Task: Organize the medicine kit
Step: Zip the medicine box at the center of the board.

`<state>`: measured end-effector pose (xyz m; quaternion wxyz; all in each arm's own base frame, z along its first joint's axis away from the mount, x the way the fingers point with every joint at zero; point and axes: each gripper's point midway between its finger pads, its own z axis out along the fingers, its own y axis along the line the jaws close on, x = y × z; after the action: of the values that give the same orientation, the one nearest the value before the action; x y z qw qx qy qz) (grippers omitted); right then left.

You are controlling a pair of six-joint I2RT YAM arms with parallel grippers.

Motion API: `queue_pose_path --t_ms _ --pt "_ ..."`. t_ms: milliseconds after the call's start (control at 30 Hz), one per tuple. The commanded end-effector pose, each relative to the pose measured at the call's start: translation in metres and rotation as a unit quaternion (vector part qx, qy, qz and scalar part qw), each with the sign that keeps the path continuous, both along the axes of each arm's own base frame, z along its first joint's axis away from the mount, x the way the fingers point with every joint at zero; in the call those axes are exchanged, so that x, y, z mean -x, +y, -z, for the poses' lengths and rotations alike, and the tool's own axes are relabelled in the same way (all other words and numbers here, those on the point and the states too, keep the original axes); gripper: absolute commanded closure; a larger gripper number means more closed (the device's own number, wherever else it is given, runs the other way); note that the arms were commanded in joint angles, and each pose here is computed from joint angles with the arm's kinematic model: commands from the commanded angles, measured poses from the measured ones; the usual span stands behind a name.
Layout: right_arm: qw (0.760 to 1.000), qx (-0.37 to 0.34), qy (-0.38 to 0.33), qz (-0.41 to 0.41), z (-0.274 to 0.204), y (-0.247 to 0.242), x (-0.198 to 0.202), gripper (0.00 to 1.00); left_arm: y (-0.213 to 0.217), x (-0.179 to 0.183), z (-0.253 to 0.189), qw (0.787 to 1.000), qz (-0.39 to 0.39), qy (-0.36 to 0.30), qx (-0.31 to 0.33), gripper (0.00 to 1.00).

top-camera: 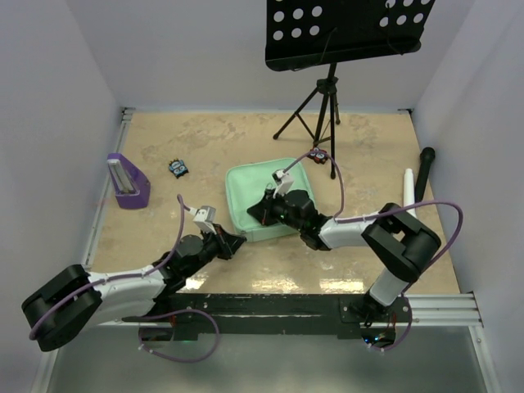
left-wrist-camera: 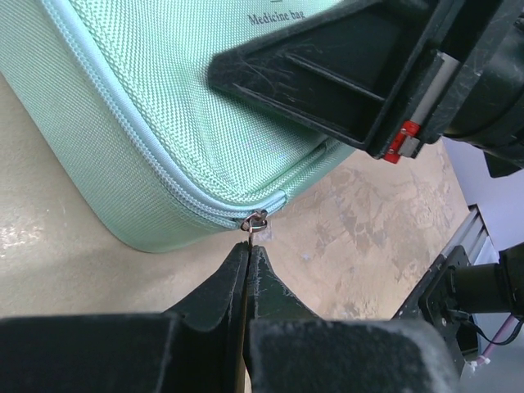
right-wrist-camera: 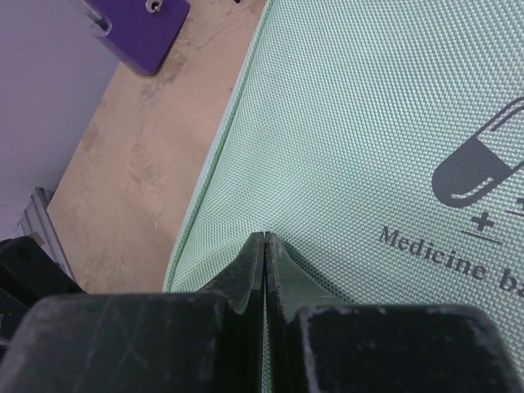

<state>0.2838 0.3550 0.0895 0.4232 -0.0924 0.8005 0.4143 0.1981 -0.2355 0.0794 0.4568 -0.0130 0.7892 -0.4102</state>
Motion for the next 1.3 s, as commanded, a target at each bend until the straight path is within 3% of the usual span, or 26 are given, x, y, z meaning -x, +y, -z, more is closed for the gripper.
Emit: queue_pose_path --t_ms 0,33,133,300,700,833,1267 --pt "0.985 0.137 0.103 0.014 0.077 -0.054 0.039 1.00 0.031 -0.016 0.016 0.996 -0.075 0.000 -0.043 1.00" --pt "0.988 0.125 0.093 0.019 0.064 -0.054 0.037 0.96 0.030 -0.016 0.015 0.996 -0.073 -0.001 -0.044 1.00" --pt "0.991 0.102 0.078 0.033 0.030 -0.056 0.035 0.65 0.027 -0.017 0.015 0.997 -0.067 -0.003 -0.048 1.00" --pt "0.990 0.083 0.104 0.056 0.010 -0.065 0.044 0.51 0.018 -0.021 0.015 0.997 -0.057 -0.004 -0.046 1.00" --pt "0.977 0.021 0.164 0.134 -0.008 -0.104 0.075 0.34 0.001 -0.027 0.002 0.999 -0.036 -0.023 -0.022 1.00" --pt "0.970 0.018 0.186 0.155 0.003 -0.109 0.077 0.34 0.001 -0.024 0.002 0.999 -0.032 -0.025 -0.018 1.00" --pt "0.953 -0.112 0.182 0.217 -0.029 -0.100 0.050 0.34 0.013 -0.012 0.009 0.999 -0.026 -0.025 -0.033 1.00"
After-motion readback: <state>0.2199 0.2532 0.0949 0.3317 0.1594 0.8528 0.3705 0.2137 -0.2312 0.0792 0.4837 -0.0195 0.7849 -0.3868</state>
